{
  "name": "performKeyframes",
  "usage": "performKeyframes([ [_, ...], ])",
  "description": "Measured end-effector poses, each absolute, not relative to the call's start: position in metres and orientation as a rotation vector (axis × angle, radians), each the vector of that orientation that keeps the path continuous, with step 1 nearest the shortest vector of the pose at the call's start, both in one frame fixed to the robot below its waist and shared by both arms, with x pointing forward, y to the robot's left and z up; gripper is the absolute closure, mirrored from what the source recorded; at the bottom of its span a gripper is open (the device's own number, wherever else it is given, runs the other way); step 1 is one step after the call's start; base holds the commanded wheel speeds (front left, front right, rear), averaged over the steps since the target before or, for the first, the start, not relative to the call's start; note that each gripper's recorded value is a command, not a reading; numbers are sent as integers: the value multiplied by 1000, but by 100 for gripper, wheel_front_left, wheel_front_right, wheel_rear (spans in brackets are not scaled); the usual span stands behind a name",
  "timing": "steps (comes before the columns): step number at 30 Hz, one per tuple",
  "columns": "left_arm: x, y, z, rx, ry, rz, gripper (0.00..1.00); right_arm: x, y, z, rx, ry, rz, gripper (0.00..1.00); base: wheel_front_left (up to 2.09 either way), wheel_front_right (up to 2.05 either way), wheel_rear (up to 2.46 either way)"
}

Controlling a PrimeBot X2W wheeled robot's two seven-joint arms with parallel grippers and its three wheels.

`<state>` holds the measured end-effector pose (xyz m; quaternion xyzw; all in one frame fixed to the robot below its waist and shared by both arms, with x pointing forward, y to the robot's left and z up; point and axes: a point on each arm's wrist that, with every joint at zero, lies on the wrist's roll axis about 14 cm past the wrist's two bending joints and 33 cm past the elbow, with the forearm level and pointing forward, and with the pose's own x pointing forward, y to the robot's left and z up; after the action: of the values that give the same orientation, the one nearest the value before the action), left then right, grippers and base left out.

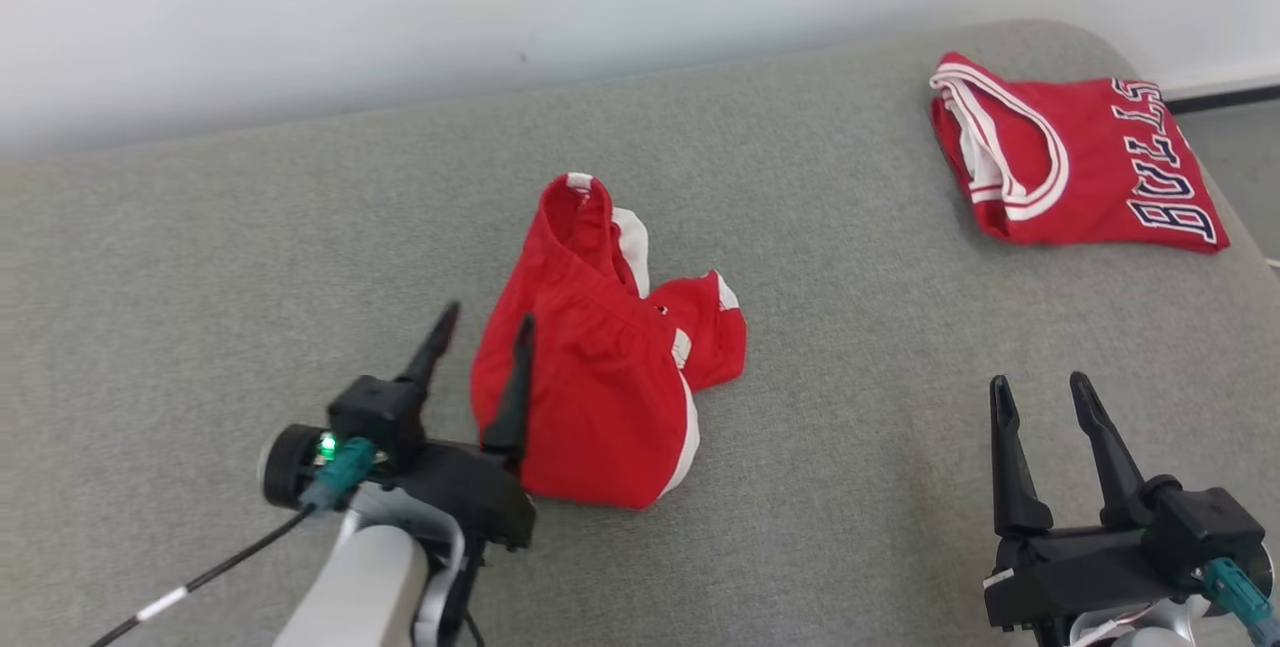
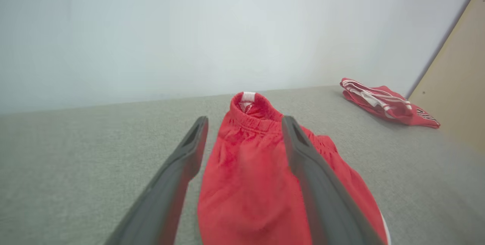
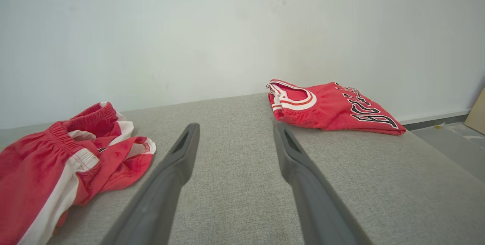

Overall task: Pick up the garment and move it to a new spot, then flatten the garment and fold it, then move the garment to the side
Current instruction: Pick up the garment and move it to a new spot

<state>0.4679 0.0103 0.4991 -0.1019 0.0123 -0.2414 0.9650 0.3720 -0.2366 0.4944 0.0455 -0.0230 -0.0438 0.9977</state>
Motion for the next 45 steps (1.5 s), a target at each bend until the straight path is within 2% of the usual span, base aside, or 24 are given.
performKeyframes([
  [9, 455, 99, 544, -144, -144, -273, 0, 368, -218, 504, 106, -72, -29, 0, 0, 0, 0],
  [21, 393, 179, 544, -97, -171, -89, 0, 363, -189, 517, 129, -96, 58, 0, 0, 0, 0],
  [31, 355, 199, 522, -111, -120, -21, 0, 362, -178, 514, 129, -77, 94, 0, 0, 0, 0],
  [45, 349, 195, 518, -139, -116, -23, 0, 358, -172, 503, 154, -45, 100, 0, 0, 0, 0],
])
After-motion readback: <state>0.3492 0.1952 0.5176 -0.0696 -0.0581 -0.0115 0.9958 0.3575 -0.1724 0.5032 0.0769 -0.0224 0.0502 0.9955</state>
